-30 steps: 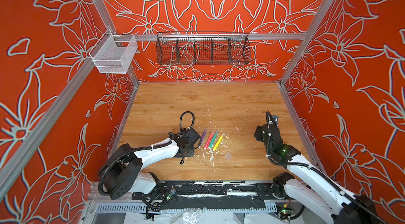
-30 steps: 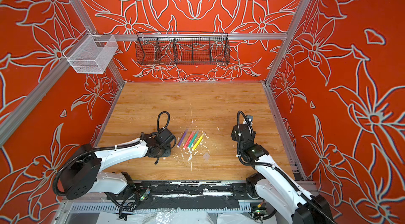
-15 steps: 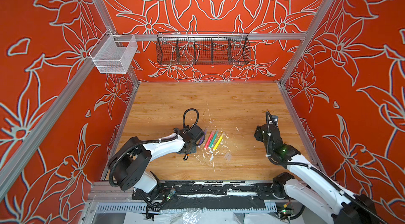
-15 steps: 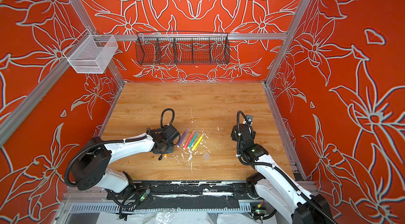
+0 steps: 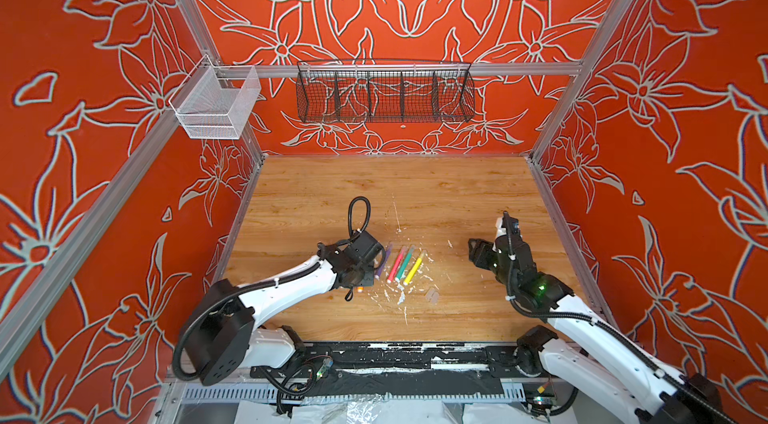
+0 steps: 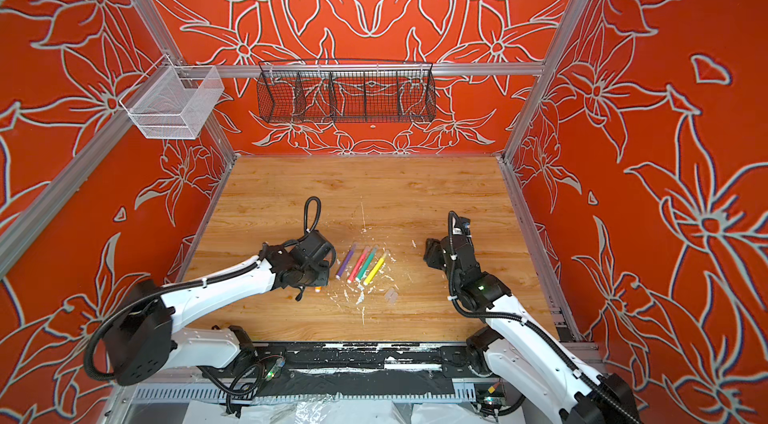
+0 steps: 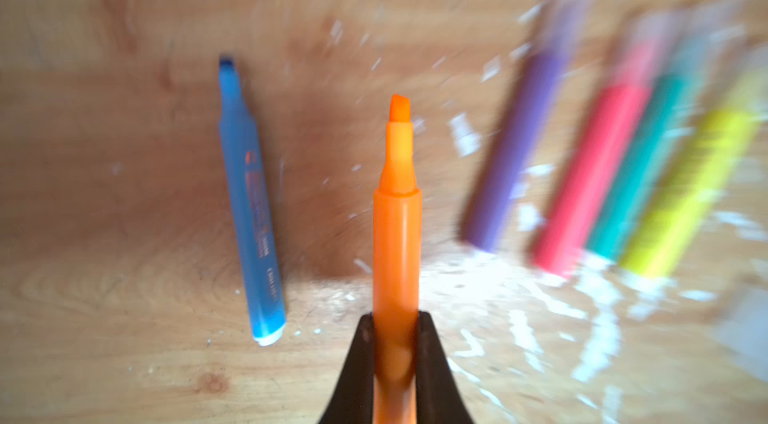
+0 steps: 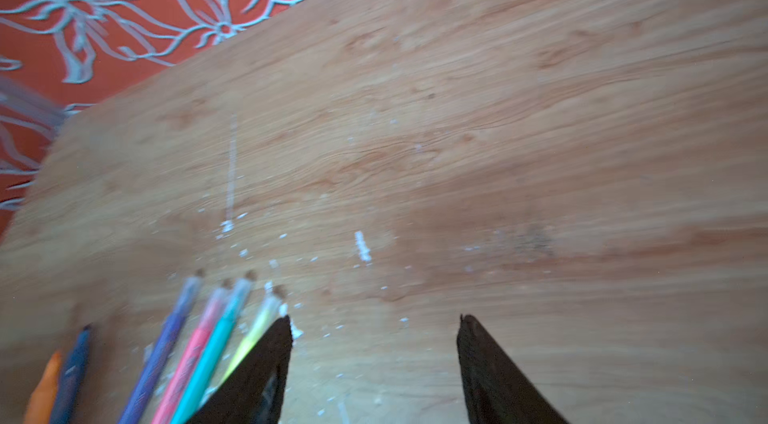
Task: Insert the pens into the pen caps
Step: 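Raise the orange marker upright toward the right gripper with the left gripper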
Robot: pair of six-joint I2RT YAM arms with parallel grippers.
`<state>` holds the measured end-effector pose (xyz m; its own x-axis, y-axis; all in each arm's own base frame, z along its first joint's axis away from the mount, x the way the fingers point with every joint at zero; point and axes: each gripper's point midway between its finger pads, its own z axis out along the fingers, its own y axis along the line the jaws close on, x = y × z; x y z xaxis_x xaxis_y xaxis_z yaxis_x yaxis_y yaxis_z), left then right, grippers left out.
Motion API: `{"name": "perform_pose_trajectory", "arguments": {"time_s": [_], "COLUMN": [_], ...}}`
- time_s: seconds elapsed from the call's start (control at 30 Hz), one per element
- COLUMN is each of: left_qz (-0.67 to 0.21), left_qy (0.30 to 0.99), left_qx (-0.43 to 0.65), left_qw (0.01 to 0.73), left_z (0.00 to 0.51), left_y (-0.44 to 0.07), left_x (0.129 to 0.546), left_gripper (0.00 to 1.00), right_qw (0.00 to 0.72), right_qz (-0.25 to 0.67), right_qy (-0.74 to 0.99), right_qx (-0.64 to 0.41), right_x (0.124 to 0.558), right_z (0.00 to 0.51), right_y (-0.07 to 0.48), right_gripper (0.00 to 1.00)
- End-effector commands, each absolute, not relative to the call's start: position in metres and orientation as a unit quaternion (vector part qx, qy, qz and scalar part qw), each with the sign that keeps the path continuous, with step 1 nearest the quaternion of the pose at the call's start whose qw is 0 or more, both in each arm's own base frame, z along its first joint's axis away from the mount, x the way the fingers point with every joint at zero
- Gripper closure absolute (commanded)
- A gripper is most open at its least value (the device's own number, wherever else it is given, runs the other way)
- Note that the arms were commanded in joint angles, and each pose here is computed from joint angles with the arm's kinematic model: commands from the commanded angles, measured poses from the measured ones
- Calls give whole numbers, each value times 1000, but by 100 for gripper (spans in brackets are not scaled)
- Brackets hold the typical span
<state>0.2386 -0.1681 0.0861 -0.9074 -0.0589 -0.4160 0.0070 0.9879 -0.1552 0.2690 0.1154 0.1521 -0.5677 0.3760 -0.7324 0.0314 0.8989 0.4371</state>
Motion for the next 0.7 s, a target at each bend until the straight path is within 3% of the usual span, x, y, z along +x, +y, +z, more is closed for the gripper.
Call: {"name": "perform_pose_trajectory", "arguments": {"time_s": [0.0, 0.37, 0.67], "left_qz": [-116, -188, -219], "left_qy": [961, 922, 898], "left_qx": [21, 114, 179], "left_qw": [252, 319, 336], "left_z": [121, 164, 174], "left_y": [-180, -228, -268], "left_x": [243, 232, 216], "left_gripper": [97, 98, 99], "right_qw": [442, 447, 420], "right_qz": [322, 458, 488], "right_qy": [831, 766, 765], "right_qx": [98, 55, 26], "right_x": [257, 216, 200], "right_z": [190, 222, 221], "right_y": [171, 247, 286], "right_gripper": [35, 35, 40]}}
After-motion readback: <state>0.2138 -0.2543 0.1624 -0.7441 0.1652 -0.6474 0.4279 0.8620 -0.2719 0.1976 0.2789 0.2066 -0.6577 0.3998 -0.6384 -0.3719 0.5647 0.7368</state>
